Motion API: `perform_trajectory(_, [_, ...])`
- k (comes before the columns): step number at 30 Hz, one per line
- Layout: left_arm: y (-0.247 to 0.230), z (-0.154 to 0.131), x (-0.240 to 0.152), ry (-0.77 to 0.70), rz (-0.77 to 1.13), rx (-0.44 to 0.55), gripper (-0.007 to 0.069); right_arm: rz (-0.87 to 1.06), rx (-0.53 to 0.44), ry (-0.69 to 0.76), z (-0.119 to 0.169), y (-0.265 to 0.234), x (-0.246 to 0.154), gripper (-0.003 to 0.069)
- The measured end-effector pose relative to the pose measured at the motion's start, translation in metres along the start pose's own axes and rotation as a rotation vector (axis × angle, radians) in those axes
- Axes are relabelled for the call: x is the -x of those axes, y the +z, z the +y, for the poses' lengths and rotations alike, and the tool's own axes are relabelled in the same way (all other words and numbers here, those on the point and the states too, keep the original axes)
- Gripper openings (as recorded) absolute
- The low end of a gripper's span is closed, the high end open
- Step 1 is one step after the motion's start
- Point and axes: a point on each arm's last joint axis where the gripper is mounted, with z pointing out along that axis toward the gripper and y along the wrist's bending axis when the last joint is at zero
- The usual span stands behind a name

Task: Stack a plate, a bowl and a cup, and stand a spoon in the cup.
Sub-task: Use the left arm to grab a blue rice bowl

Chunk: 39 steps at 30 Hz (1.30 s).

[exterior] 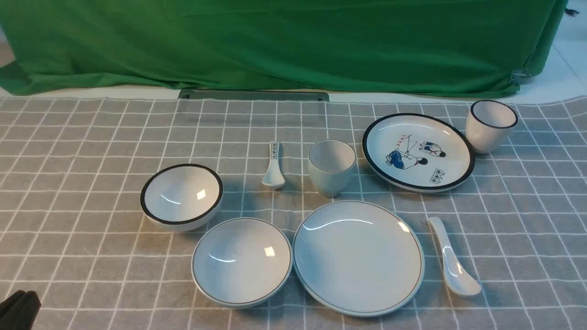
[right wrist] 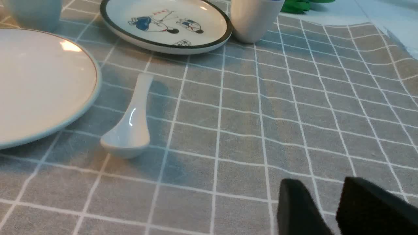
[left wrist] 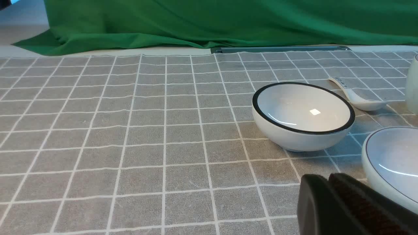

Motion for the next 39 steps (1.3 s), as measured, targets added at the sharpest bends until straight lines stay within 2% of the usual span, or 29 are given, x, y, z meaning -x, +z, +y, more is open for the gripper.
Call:
perform_trajectory(25, [0.0, 0.0, 0.004, -0.018, -0.041, 0.003, 0.0017, 0.0, 0.0, 0.0, 0.0, 0.0, 0.0, 0.0242])
perform_trajectory(26, [0.0, 0.0, 0.006, -0.07, -0.068, -0.001, 0.0017, 0.0, 0.0, 0.0, 0.0, 0.0, 0.0, 0.0242])
perform_trajectory(27, [-0.001, 0.001, 0.014, -0.234, -0.151, -0.012, 0.0017, 0.0, 0.0, 0.0, 0.0, 0.0, 0.0, 0.0242])
perform_trajectory(28, [-0.002, 0.002, 0.018, -0.321, -0.202, -0.014, 0.0017, -0.001, 0.0, 0.0, 0.0, 0.0, 0.0, 0.0242])
perform_trajectory(34, [-0.007, 0.009, 0.033, -0.557, -0.39, -0.011, 0.0017, -0.028, -0.004, 0.023, 0.0, 0.0, 0.002, 0.0242])
perform_trajectory(35, [-0.008, 0.01, 0.036, -0.618, -0.437, -0.016, 0.0017, -0.062, 0.001, 0.115, 0.0, 0.0, 0.006, 0.0242])
perform_trajectory(36, [-0.009, 0.011, 0.037, -0.628, -0.444, -0.017, 0.0017, -0.07, 0.052, 0.115, -0.001, -0.001, 0.007, 0.0242])
perform_trajectory(37, [-0.011, 0.013, 0.041, -0.687, -0.498, -0.025, 0.0017, -0.112, 0.005, 0.242, -0.001, -0.001, 0.01, 0.0242])
perform_trajectory(39, [-0.017, 0.018, 0.05, -0.822, -0.645, -0.053, 0.0017, -0.206, 0.016, 0.481, -0.003, -0.002, 0.018, 0.0242])
